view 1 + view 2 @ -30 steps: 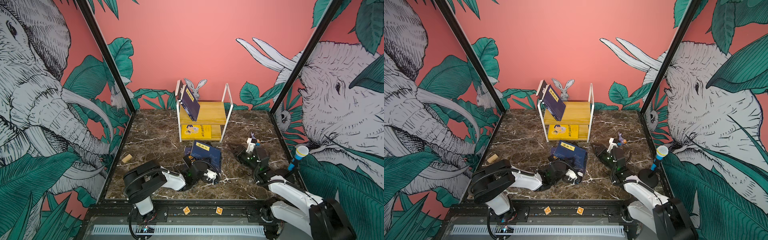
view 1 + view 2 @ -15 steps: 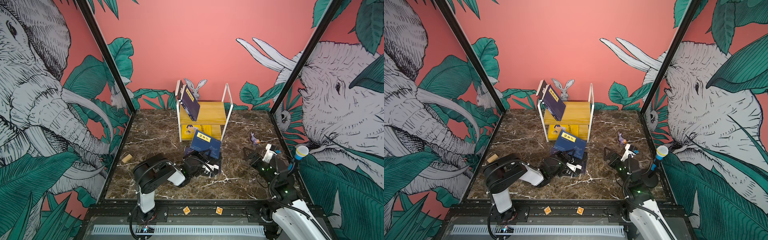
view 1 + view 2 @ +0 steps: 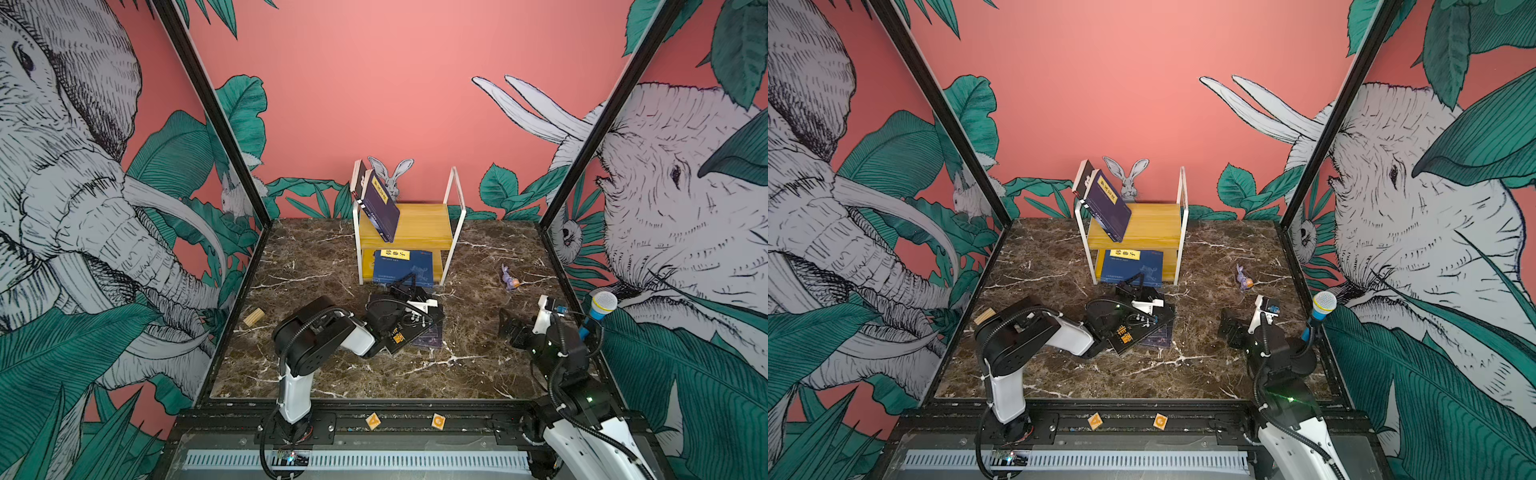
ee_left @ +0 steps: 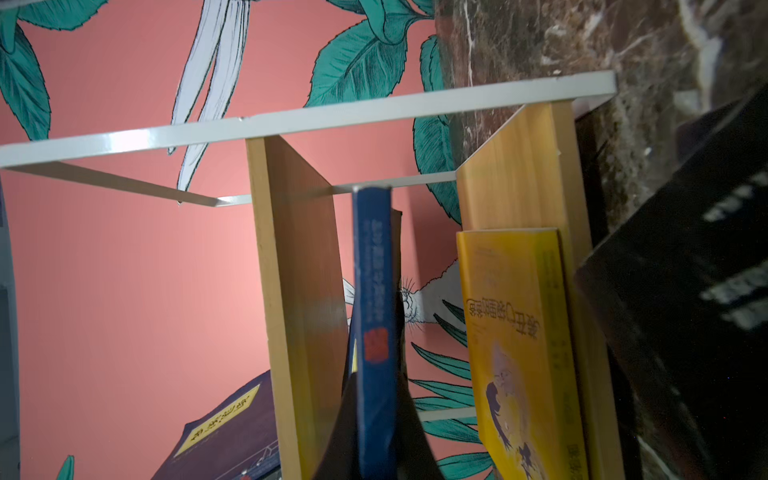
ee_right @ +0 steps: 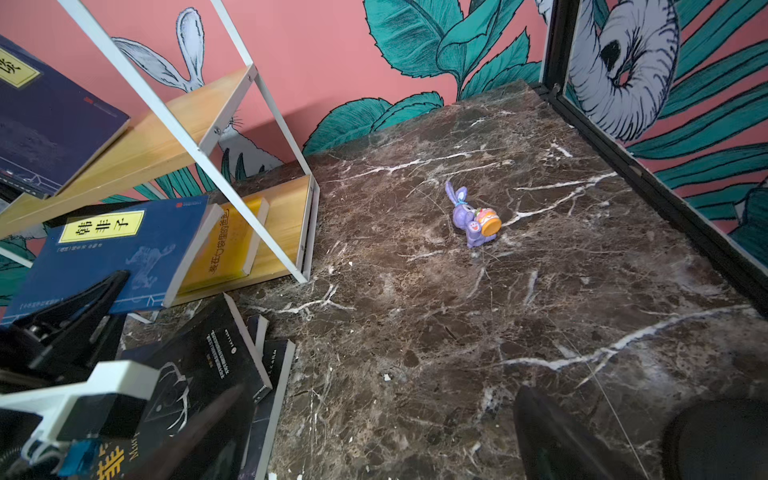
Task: Stacking books/files
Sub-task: Place the book at the bookshelf.
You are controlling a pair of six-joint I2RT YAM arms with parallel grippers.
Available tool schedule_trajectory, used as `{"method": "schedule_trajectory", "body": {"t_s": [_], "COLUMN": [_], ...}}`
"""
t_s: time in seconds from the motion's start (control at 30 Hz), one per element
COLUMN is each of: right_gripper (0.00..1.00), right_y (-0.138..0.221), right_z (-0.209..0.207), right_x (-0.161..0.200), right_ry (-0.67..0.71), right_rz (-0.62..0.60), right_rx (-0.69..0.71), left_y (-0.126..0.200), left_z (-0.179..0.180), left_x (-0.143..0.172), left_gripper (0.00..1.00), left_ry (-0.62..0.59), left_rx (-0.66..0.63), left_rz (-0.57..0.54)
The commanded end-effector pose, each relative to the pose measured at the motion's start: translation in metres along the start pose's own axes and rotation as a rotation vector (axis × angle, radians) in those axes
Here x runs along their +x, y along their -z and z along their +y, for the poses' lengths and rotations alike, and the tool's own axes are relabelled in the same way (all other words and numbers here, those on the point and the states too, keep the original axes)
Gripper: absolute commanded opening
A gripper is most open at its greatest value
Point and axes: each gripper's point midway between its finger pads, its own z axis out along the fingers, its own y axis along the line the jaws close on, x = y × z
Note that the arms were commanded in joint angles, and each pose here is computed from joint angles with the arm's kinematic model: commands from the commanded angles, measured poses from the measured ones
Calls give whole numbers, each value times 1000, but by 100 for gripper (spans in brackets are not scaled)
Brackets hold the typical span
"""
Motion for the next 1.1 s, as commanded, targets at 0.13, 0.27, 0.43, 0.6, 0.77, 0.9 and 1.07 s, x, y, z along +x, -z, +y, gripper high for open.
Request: {"method": "schedule_trajectory", "body": {"t_s": [0.13, 0.27, 0.43, 0.6, 0.77, 0.9, 1.07], "right_gripper": [99, 99, 99, 99, 99, 99, 99], "right_y": [0, -1, 0, 0, -1, -1, -2], "right_z": [-6, -5, -5, -5, -6, -6, -6], "right_x": [-2, -1, -1, 0, 1, 0, 1], "right_ry": [42, 43, 39, 38, 38, 37, 38], "right_rz": [-12, -7, -5, -2, 4, 4, 6], "right_rx": [33, 31, 28, 29, 34, 33, 33], "left_y": [-23, -36, -52, -60, -59, -57, -54], "left_z": [9, -7, -18, -29, -36, -39, -38], "left_x": [22, 27, 32, 28, 26, 28, 30], "left_gripper": [0, 0, 0, 0, 14, 45, 51], "left_ry": [80, 68, 66, 71, 70, 76, 71], "left_rx": [-70, -53, -47, -39, -18, 21, 58], "left_rz": [24, 31, 38, 24, 12, 18, 25]}}
